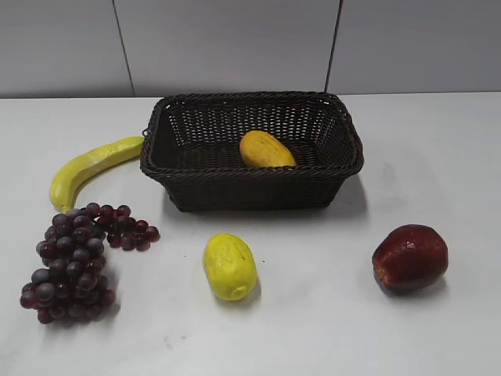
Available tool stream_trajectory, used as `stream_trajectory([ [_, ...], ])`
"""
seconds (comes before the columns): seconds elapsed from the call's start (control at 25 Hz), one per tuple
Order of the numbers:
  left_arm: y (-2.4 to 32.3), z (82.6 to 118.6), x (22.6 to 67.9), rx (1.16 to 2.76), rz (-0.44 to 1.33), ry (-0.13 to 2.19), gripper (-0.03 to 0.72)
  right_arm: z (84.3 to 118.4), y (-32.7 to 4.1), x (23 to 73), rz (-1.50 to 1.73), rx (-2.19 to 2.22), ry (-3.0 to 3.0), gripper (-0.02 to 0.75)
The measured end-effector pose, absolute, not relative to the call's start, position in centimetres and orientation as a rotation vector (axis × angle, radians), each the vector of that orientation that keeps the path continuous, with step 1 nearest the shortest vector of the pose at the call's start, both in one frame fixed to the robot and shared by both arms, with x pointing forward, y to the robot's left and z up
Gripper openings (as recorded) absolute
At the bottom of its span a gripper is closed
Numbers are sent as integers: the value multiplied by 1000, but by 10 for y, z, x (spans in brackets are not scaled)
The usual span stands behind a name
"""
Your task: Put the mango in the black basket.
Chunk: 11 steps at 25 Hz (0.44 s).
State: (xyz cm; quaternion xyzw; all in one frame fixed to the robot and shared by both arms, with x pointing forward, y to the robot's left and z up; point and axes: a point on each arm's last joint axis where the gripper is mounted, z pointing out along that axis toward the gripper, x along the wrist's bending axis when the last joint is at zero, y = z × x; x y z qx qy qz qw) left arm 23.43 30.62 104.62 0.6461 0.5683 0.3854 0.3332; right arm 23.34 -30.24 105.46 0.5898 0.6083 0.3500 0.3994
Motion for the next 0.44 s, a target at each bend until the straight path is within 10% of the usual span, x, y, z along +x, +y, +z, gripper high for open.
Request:
stream_trajectory([
  [0.44, 306, 1046, 234, 1687, 1006, 1484, 201, 1055, -302, 233, 886, 1492, 1539, 589],
])
